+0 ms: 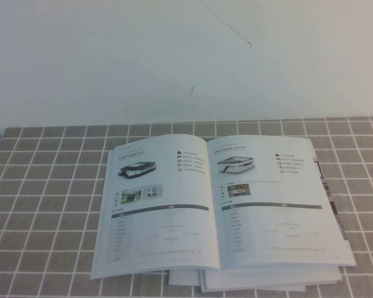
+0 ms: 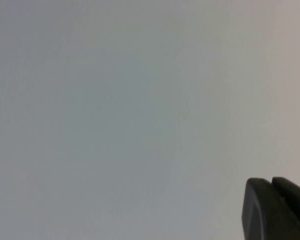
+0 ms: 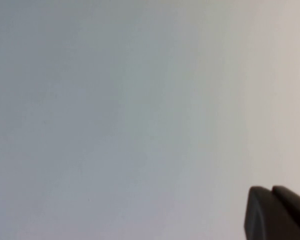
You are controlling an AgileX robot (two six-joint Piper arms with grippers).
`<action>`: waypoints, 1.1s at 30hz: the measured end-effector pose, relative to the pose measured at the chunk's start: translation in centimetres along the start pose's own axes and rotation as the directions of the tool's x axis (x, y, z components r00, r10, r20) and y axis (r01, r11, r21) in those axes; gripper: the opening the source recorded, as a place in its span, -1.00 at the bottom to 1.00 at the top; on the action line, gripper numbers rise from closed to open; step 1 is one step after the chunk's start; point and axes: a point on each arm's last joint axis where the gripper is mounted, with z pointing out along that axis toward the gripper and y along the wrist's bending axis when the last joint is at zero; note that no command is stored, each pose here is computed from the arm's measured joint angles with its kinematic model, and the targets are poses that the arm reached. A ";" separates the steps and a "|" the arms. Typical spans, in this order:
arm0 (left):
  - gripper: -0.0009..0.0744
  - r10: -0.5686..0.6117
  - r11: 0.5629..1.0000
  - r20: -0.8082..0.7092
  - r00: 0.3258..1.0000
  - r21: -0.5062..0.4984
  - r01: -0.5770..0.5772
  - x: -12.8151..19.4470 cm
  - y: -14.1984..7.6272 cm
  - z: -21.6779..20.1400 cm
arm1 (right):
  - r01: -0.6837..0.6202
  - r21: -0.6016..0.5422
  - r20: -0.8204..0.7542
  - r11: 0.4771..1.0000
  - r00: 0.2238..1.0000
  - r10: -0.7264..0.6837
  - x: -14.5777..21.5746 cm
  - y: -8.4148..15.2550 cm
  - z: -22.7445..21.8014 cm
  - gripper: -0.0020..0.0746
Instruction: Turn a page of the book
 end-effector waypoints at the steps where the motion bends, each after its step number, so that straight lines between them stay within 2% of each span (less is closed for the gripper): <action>1: -0.99 0.000 1.000 0.047 0.999 0.002 0.000 -0.4 0.0 0.0 | -0.002 0.002 0.026 1.000 1.000 0.002 -0.2 0.0 0.0 -0.95; 3: -0.99 -0.002 1.000 0.148 0.989 0.003 0.001 -1.4 0.0 -0.1 | 0.005 0.000 0.055 1.000 0.998 -0.005 -0.5 0.0 0.0 -0.95; 6: -0.99 0.002 1.000 0.177 0.984 -0.019 0.002 -1.6 0.2 -0.2 | 0.031 -0.011 0.047 0.999 0.998 -0.030 -1.2 0.0 0.3 -0.95; 10: -0.99 -0.017 0.999 -0.038 0.999 -0.038 0.016 -1.6 0.4 1.0 | 0.047 -0.011 0.030 0.999 0.998 -0.047 -4.1 -0.2 1.2 -0.95; 13: -0.99 0.006 0.999 -0.200 0.980 -0.030 -0.012 -3.7 0.3 2.4 | 0.052 -0.006 0.009 0.999 0.999 -0.052 -7.0 -0.5 1.8 -0.95; 18: -0.99 0.087 0.996 -0.352 0.932 0.007 -0.090 -6.2 0.4 5.4 | 0.052 -0.011 -0.165 0.999 0.985 -0.053 -10.1 -1.0 3.5 -0.95; 22: -0.99 0.090 0.996 -0.381 0.920 0.012 -0.092 -7.2 0.4 7.9 | 0.022 -0.027 -0.411 0.999 0.911 -0.031 -11.0 -1.1 6.3 -0.95; 24: -0.99 0.022 0.999 -0.400 0.916 -0.013 -0.030 -6.7 0.5 8.9 | 0.014 -0.056 -0.569 0.998 0.821 -0.043 -10.4 -1.0 7.9 -0.95; 26: -0.99 -0.052 0.998 -0.440 0.897 -0.044 0.037 -5.7 0.5 9.6 | 0.053 -0.129 -0.664 0.990 0.737 -0.126 -9.6 -0.8 9.3 -0.95; 29: -0.99 -0.131 0.991 -0.590 0.797 -0.084 0.101 -3.2 0.4 10.7 | 0.074 -0.237 -0.742 0.969 0.631 -0.229 -7.6 -0.5 11.3 -0.95; 33: -0.99 -0.183 0.982 -0.802 0.568 -0.126 0.140 0.3 0.1 12.9 | -0.048 -0.268 -0.827 0.962 0.523 -0.205 -4.4 0.5 13.3 -0.95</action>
